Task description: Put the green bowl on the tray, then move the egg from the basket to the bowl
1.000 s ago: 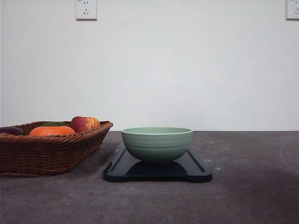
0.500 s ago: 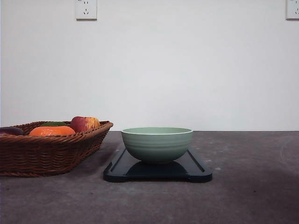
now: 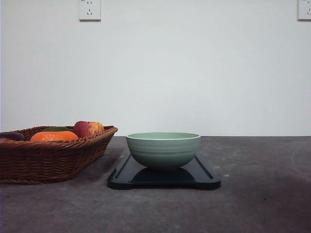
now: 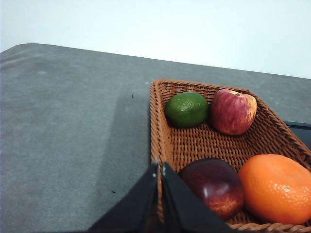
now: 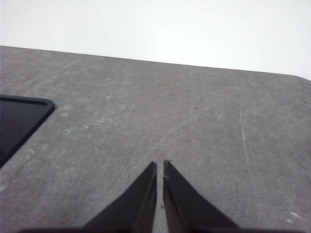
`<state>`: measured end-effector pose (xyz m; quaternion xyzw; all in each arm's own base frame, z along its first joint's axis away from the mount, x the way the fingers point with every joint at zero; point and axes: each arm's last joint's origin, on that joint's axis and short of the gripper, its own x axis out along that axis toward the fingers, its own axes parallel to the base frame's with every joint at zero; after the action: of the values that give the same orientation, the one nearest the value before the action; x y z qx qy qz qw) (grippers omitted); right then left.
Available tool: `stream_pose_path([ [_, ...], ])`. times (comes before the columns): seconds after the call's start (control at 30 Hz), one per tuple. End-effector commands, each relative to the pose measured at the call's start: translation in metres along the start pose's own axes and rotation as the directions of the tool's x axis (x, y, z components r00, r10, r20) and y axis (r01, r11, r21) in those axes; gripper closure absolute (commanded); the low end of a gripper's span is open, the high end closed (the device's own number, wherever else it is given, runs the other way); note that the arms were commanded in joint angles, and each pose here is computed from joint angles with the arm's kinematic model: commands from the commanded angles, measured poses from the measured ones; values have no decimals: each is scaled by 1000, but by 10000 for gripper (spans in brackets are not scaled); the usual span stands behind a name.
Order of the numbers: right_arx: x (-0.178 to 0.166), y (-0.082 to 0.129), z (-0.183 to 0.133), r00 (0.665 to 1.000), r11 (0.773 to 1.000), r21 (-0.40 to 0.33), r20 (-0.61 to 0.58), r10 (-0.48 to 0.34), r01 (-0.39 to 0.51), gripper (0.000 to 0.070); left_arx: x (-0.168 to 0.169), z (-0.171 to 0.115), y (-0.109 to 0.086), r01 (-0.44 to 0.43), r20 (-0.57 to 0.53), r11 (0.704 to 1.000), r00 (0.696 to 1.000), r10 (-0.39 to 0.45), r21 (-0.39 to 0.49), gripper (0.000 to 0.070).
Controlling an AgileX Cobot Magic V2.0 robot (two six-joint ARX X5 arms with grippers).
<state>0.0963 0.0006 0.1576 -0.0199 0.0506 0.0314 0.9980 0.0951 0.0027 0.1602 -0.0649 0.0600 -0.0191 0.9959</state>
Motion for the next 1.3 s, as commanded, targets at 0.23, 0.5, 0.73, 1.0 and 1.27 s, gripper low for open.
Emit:
stream_pose_path([
  [0.23,0,0,0,1000,1000,11,6,2,-2,684,2,-5,1,-4,-6,1000,1000,4,-2,700],
  [0.5,0,0,0,1000,1000,11,6,2,-2,684,2,-5,1,-4,-6,1000,1000,4,-2,700],
  [0.73,0,0,-1,1000,1000,10,6,2,-2,684,2,-5,1,-4,-6,1000,1000,4,-2,700],
  [1.0,0,0,0,1000,1000,10,6,2,-2,684,2,-5,1,-4,-6,1000,1000,4,-2,700],
  [1.27,0,0,0,1000,1000,11,6,2,-2,684,2,-5,1,-4,-6,1000,1000,4,-2,700],
])
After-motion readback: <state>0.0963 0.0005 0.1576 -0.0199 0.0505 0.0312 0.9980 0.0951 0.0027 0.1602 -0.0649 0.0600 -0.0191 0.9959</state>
